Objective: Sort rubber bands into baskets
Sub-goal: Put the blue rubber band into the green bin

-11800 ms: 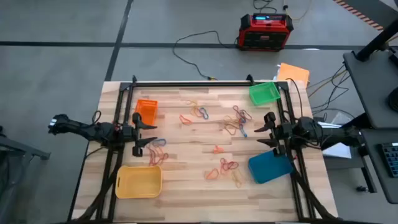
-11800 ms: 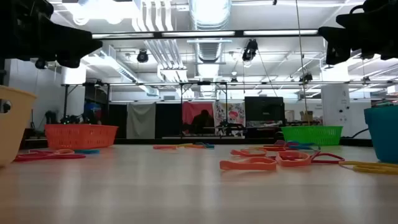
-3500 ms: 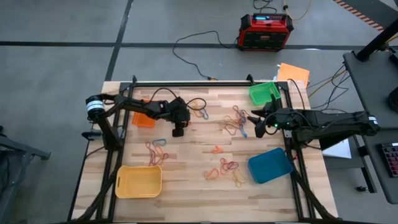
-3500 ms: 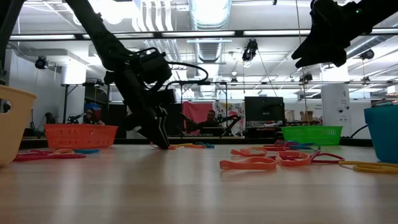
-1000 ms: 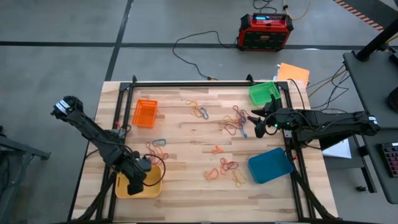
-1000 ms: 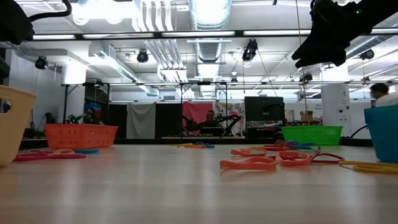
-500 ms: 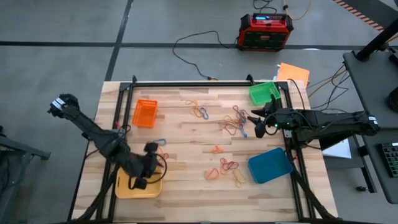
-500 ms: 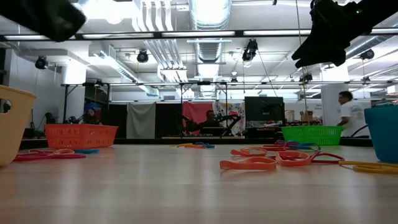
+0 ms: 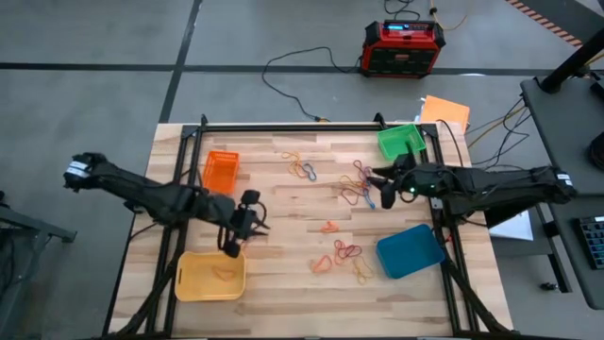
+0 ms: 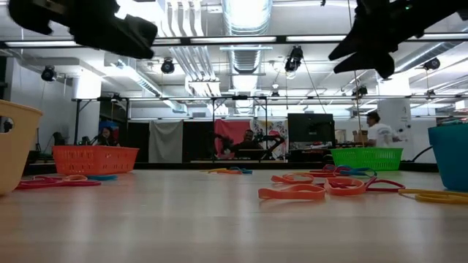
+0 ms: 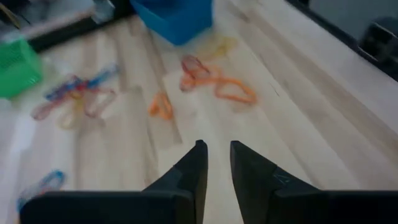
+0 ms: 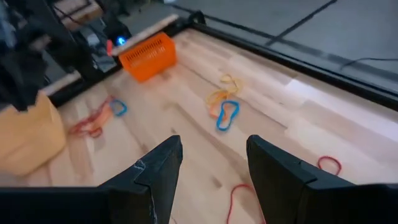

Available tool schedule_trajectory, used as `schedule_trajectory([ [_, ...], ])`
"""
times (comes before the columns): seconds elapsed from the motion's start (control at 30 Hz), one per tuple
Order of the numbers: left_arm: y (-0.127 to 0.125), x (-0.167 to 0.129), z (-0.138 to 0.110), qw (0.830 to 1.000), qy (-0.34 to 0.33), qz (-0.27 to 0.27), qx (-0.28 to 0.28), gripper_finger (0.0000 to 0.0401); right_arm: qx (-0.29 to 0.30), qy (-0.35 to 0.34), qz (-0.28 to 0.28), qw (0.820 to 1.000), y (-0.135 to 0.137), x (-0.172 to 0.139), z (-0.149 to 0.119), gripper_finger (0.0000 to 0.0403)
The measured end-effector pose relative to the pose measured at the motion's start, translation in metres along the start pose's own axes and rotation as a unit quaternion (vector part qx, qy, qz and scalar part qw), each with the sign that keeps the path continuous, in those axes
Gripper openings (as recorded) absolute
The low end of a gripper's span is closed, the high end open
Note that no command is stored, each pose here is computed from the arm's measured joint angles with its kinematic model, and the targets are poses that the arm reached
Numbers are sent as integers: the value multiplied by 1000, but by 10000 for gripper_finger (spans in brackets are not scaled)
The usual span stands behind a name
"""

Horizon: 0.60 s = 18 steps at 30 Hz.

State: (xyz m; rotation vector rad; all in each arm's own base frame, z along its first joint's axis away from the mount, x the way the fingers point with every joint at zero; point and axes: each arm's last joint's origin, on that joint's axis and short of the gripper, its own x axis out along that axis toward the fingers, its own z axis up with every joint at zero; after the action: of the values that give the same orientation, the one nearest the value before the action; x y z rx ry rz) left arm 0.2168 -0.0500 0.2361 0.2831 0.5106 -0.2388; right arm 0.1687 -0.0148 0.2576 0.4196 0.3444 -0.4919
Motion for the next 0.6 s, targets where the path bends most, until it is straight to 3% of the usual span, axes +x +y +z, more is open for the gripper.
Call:
schedule_trajectory([
  [0.17,14,2,-11,999,-10,34,7,48,5,16,-41,999,12,19,10,176],
  [0.33,26,-7,-18,998,-16,63,11,48,16,109,-109,988,24,37,18,176],
  [0.6,39,-36,-15,991,-66,115,18,48,45,307,-250,917,30,61,5,176],
])
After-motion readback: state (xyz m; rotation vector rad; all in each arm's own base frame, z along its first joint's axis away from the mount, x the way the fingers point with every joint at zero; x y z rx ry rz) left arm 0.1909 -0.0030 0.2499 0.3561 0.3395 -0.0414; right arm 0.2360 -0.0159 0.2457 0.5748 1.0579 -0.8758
